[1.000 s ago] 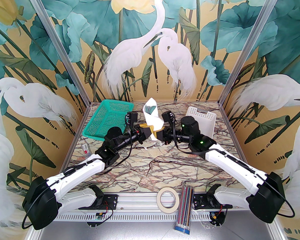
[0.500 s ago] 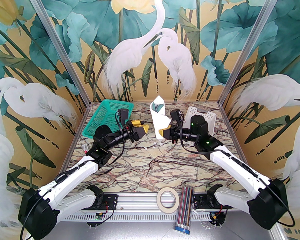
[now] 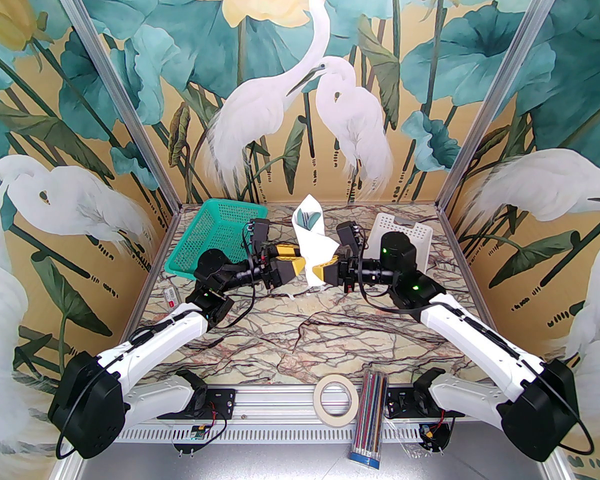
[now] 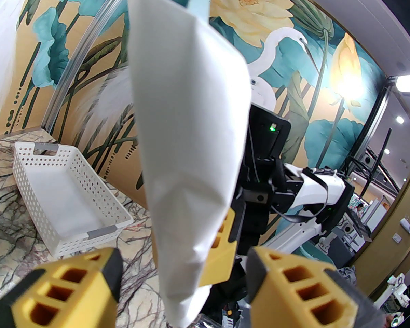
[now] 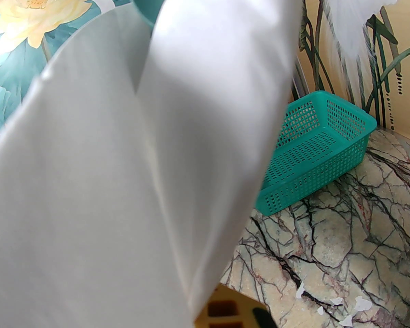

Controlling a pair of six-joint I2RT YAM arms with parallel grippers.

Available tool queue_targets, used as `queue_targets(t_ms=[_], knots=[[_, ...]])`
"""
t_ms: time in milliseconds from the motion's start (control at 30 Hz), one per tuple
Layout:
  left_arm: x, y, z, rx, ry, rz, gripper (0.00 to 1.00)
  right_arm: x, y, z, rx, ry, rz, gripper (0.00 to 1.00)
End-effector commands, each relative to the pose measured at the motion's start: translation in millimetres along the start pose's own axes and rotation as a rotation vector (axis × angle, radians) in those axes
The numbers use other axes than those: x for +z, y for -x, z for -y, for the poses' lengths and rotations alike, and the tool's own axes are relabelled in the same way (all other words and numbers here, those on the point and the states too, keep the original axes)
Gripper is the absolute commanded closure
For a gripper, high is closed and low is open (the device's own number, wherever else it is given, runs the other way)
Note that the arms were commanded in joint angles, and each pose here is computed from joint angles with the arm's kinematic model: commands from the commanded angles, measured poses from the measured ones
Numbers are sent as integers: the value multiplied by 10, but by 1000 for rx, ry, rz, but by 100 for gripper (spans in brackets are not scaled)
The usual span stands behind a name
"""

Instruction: Place the utensils on the paper napkin and roll it up

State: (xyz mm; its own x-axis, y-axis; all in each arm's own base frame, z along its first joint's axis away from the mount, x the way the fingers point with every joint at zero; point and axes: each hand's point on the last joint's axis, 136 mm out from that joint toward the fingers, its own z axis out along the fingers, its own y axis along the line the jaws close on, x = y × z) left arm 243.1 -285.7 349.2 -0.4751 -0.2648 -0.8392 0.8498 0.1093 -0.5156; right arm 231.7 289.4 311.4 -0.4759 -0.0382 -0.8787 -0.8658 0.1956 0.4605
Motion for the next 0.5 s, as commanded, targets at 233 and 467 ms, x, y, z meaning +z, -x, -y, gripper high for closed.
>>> queue_targets(t_ms=[233,467], knots=[[-5,-46,15,8,-28,-9,50,-2,169,-227,-49,71,28,100],[-3,-73,9,3,-33,-15,50,-10,170,-319,-64,100,25,100]])
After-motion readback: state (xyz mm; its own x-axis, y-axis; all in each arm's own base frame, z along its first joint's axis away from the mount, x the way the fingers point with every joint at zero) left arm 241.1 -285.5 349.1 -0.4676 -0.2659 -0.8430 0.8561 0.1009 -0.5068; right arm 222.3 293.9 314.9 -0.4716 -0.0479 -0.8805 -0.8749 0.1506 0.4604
